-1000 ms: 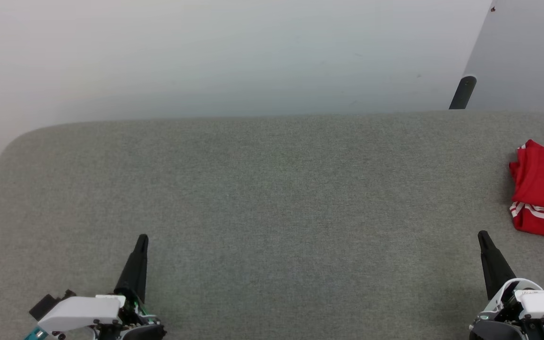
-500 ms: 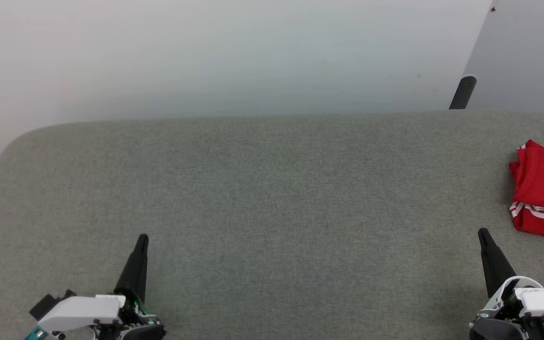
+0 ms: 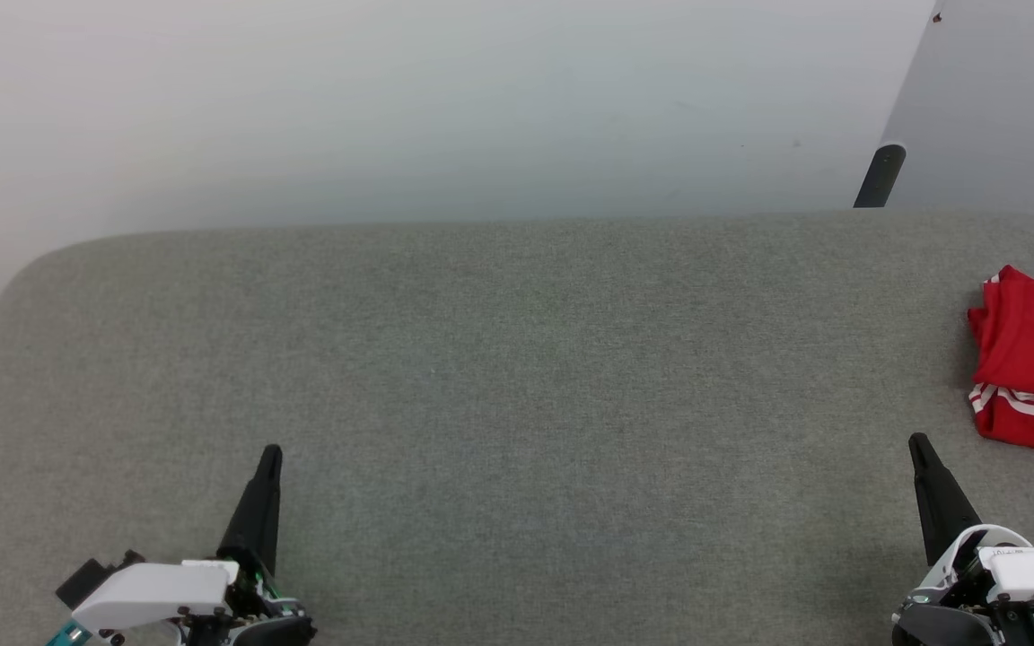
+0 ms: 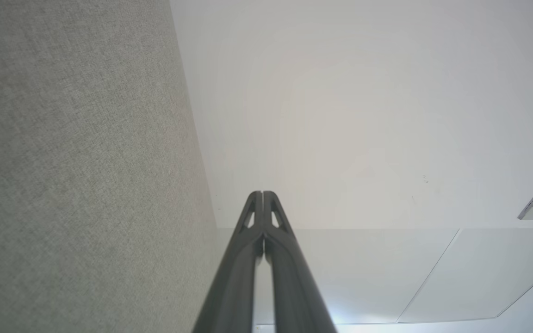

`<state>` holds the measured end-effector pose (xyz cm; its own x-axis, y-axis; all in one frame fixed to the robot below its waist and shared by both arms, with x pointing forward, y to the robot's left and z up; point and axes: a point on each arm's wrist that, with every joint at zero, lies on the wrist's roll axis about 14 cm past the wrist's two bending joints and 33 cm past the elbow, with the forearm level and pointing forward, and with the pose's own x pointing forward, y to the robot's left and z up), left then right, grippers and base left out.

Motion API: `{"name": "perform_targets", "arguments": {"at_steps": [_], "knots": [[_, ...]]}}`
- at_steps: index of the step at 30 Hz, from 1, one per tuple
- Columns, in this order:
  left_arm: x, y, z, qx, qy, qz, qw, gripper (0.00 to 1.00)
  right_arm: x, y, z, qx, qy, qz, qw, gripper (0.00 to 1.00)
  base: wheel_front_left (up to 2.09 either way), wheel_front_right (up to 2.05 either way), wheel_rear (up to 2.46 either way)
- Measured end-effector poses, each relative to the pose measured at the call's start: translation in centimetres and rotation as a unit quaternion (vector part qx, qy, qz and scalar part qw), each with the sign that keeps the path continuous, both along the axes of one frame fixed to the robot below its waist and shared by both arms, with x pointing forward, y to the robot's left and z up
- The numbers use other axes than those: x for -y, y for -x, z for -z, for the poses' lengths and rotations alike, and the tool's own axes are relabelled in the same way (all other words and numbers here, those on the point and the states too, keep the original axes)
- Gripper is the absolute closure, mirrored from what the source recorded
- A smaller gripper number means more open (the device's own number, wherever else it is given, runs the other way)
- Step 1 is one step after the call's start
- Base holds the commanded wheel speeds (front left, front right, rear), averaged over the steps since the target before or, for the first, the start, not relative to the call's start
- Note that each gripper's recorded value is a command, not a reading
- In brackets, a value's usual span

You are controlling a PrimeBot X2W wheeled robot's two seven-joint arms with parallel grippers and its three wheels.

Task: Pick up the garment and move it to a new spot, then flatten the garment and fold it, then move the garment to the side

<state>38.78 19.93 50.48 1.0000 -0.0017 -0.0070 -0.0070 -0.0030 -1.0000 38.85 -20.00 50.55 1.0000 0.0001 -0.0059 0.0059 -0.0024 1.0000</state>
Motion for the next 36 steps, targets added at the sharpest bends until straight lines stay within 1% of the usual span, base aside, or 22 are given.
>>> {"name": "perform_targets", "arguments": {"at_steps": [36], "knots": [[0.01, -0.01, -0.01, 0.000, 0.000, 0.000, 1.000, 1.00, 0.00, 0.00, 0.00, 0.000, 0.000, 0.000, 1.000, 1.00, 0.00, 0.00, 0.00]]}}
